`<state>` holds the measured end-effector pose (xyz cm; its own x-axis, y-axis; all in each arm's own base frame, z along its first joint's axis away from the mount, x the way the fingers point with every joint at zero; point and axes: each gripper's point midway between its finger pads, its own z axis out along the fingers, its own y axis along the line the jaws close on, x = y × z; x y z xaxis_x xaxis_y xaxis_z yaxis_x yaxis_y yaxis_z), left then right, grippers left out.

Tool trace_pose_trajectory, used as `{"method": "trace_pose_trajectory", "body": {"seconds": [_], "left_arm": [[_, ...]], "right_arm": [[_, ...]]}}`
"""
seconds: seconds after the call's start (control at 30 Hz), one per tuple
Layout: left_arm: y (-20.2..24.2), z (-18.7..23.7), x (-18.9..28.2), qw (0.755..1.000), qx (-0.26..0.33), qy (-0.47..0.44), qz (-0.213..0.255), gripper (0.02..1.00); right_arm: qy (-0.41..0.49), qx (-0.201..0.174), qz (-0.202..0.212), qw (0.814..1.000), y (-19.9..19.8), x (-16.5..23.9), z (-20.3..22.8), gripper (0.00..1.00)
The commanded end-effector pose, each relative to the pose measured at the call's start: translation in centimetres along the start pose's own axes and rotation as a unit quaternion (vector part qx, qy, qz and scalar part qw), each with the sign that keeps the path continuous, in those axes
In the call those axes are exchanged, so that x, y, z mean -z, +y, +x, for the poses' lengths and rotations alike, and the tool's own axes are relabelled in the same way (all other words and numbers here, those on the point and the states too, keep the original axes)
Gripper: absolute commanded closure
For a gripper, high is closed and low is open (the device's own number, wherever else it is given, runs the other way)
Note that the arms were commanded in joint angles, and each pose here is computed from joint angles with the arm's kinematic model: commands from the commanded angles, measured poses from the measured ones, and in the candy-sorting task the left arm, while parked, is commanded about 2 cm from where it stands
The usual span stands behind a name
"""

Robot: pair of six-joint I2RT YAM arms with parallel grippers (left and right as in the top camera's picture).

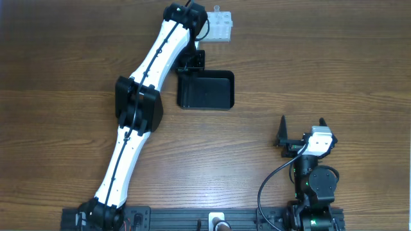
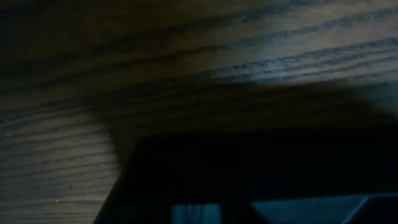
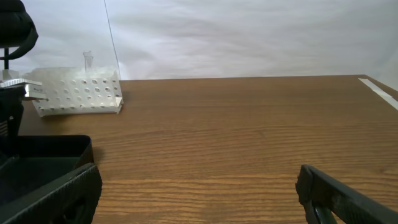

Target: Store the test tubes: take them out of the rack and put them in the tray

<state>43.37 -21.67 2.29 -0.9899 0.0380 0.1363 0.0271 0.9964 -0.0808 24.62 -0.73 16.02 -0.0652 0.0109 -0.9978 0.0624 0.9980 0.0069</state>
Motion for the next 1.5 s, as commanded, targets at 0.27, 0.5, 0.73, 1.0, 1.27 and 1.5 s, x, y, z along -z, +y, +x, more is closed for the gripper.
{"method": "trace_pose_trajectory", "body": {"seconds": [0.27,0.5,0.73,1.0,1.27,1.5], "left_arm": [[-0.4,0.4,-0.1,1.0,-0.012,0.006,-0.006,0.676],[-2.3,1.1,5.7,0.998,-0.031,-0.046,0.014,0.667],[-2.0,1.0,11.8,0.992,-0.03,-0.123,0.017,0.632],[-1.4,0.4,18.8,0.971,-0.028,-0.235,0.014,0.478],[-0.3,0.4,26.1,0.937,-0.013,-0.349,0.008,0.443],[0.7,1.2,29.7,0.917,-0.001,-0.399,0.001,0.391]], "right_arm": [[0.0,0.004,-0.002,1.0,0.1,0.0,0.2,0.009],[0.0,0.004,-0.002,1.0,0.1,0.0,0.2,0.009],[0.0,0.004,-0.002,1.0,0.1,0.0,0.2,0.009],[0.0,0.004,-0.002,1.0,0.1,0.0,0.2,0.009],[0.0,0.004,-0.002,1.0,0.1,0.0,0.2,0.007],[0.0,0.004,-0.002,1.0,0.1,0.0,0.2,0.007]]}}
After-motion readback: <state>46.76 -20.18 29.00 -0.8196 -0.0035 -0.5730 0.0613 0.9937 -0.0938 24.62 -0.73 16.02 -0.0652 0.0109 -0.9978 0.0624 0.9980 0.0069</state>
